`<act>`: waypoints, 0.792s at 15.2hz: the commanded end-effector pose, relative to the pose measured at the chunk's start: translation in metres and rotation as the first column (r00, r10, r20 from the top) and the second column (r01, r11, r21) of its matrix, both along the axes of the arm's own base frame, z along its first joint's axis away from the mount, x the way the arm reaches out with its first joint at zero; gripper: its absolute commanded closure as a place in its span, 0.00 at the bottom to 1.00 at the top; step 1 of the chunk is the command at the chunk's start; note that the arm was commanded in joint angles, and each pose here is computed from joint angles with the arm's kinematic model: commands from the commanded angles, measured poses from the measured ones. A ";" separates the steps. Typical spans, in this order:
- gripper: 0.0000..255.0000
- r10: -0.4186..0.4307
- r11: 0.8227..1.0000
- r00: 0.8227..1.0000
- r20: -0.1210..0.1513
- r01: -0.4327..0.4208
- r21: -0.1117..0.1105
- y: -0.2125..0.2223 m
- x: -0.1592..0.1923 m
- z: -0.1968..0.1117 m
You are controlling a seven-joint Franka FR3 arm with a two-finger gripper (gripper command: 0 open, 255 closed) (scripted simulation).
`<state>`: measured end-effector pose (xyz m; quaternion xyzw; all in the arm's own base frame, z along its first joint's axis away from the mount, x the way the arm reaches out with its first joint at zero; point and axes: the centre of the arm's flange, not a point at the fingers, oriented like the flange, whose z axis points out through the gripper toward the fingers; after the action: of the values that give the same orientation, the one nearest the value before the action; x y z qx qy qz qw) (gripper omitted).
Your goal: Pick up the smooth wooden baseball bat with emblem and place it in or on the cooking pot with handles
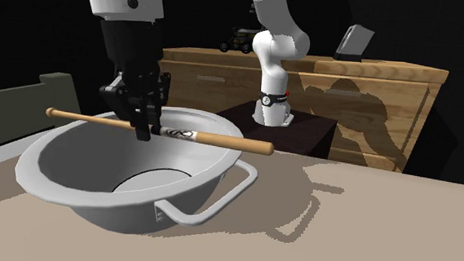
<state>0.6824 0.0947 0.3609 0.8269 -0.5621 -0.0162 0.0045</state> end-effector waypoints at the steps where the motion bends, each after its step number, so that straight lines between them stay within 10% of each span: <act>1: 0.00 -0.001 1.000 1.000 -0.003 0.001 0.000 -0.001 0.001 -0.003; 12: 0.00 -0.001 1.000 1.000 -0.003 0.001 0.000 -0.001 0.001 0.046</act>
<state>0.6850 0.0936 0.4043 0.8267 -0.5624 -0.0171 0.0050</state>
